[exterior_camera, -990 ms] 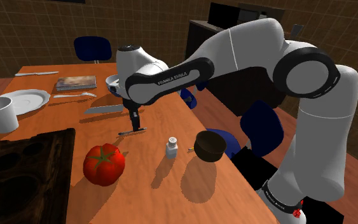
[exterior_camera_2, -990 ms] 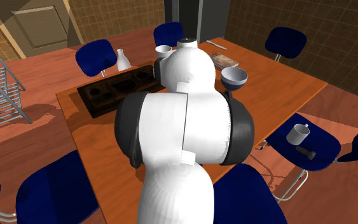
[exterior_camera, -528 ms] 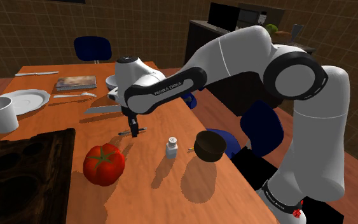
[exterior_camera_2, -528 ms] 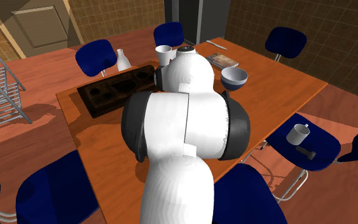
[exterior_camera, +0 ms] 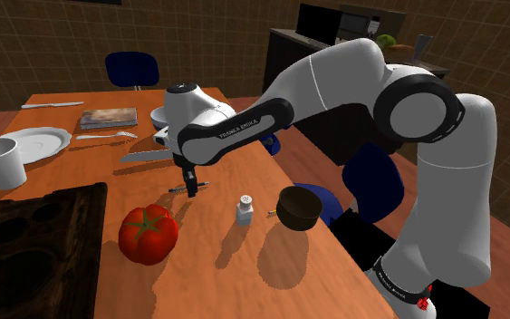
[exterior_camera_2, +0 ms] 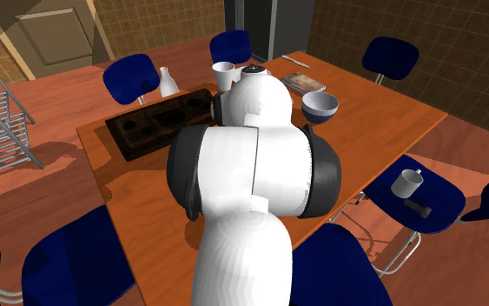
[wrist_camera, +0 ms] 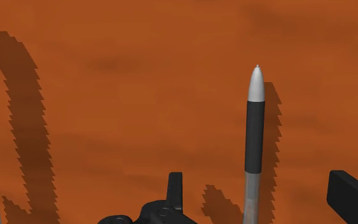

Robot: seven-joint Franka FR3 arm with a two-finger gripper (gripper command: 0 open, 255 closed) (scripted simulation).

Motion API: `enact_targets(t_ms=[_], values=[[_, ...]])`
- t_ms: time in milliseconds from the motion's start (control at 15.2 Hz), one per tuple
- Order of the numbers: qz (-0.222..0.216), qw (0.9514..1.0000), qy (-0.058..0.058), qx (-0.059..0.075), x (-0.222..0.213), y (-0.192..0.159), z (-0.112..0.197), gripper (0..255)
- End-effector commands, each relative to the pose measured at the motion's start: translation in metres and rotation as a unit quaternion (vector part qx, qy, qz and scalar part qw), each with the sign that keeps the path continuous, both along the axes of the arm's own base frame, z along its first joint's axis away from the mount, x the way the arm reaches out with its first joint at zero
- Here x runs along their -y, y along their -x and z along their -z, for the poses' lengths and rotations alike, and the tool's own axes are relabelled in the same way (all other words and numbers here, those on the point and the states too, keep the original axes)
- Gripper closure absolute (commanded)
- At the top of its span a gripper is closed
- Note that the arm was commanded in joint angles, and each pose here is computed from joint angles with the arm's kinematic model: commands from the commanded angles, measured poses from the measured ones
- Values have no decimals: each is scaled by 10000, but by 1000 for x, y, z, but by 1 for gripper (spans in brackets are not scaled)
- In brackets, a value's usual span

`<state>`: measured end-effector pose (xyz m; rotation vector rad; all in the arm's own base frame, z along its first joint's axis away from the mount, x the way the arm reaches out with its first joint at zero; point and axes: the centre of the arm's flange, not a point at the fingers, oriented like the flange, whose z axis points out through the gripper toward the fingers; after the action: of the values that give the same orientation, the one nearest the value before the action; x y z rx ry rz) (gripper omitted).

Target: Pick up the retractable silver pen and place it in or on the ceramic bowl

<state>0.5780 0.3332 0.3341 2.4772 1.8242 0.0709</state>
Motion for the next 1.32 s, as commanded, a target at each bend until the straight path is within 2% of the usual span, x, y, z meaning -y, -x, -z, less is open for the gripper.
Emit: enact_targets(t_ms=[0,594,1254], values=[[0,10000,0,0,0,0,0,255],[0,10000,0,0,0,0,0,255],[0,10000,0,0,0,0,-53,255]])
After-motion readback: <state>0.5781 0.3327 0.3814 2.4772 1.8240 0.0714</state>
